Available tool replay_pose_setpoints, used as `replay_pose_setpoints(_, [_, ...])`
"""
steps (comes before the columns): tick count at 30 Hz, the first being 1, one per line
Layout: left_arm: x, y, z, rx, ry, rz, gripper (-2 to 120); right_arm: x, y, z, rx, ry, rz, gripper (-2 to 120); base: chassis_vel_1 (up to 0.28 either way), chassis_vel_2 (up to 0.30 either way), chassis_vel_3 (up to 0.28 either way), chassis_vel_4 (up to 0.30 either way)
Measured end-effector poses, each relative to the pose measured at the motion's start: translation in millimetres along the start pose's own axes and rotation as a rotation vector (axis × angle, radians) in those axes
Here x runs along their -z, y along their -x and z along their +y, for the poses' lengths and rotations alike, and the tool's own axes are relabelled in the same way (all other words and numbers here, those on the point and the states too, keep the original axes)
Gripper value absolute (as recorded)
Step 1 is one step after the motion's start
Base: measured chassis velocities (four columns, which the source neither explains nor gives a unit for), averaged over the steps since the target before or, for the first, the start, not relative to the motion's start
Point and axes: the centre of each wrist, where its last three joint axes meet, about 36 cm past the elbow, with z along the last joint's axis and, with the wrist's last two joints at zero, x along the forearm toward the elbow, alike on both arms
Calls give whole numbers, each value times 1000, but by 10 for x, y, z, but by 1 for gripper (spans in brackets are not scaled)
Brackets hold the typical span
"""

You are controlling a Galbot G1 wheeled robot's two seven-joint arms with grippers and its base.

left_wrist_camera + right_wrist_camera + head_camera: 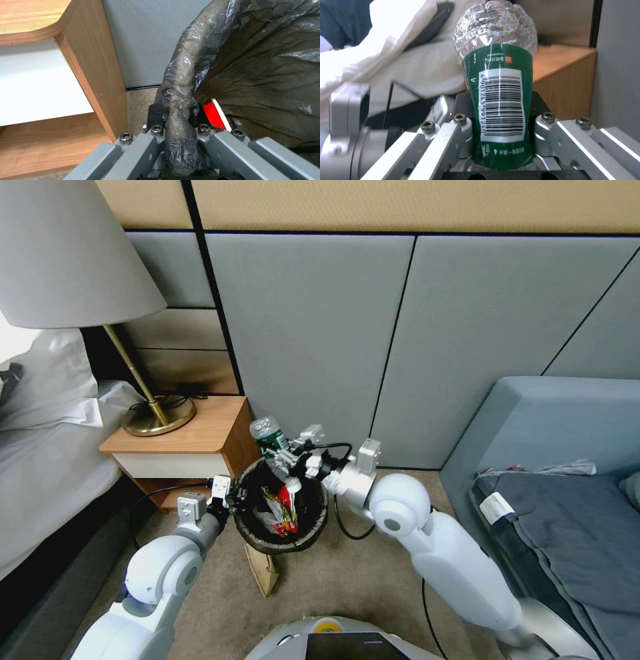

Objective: Pick up the trash bin, then pick up the garbage from the floor and place it into the trash bin.

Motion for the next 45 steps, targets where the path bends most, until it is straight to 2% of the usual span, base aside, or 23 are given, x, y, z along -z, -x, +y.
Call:
replay_pose_setpoints(6, [4,25,6,1,-3,-2,1,-173,-12,7,-12,15,72,22,0,0,0,0])
replay_pose_setpoints(10, [5,31,8,1,-3,-2,1,-255,1,9,-25,10,95,28,0,0,0,0])
replay_pose_setpoints(13, [7,33,10,1,-3,-2,1,-366,16,16,-50,5,119,43,0,0,0,0])
replay_pose_setpoints(17, [10,33,11,1,-4,-4,1,-404,19,-2,-64,1,129,52,0,0,0,0])
replay_pose_setpoints(20, [13,33,14,2,-4,-5,1,-443,25,-22,-88,-10,134,68,0,0,0,0])
replay_pose_setpoints(21, [13,33,14,2,-4,-5,1,-443,25,-22,-88,-10,134,68,0,0,0,0])
replay_pose_setpoints(23, [16,34,15,1,-5,-5,1,-457,23,-24,-100,-16,130,80,0,0,0,0])
replay_pose_setpoints(25, [17,34,15,1,-4,-6,1,-453,21,-21,-103,-17,128,82,0,0,0,0])
replay_pose_setpoints(26, [19,35,16,1,-4,-7,1,-442,17,-16,-105,-18,124,89,0,0,0,0])
replay_pose_setpoints(27, [19,35,16,1,-4,-7,1,-442,17,-16,-105,-18,124,89,0,0,0,0])
replay_pose_setpoints(29, [22,39,15,0,-4,-7,1,-390,2,-5,-110,-23,108,97,0,0,0,0])
replay_pose_setpoints(41, [20,47,14,-1,-5,-6,1,-16,-190,-39,-153,-44,7,100,0,0,0,0])
replay_pose_setpoints(45, [24,43,27,3,-4,-7,1,148,-321,-103,-226,-55,-65,100,0,0,0,0])
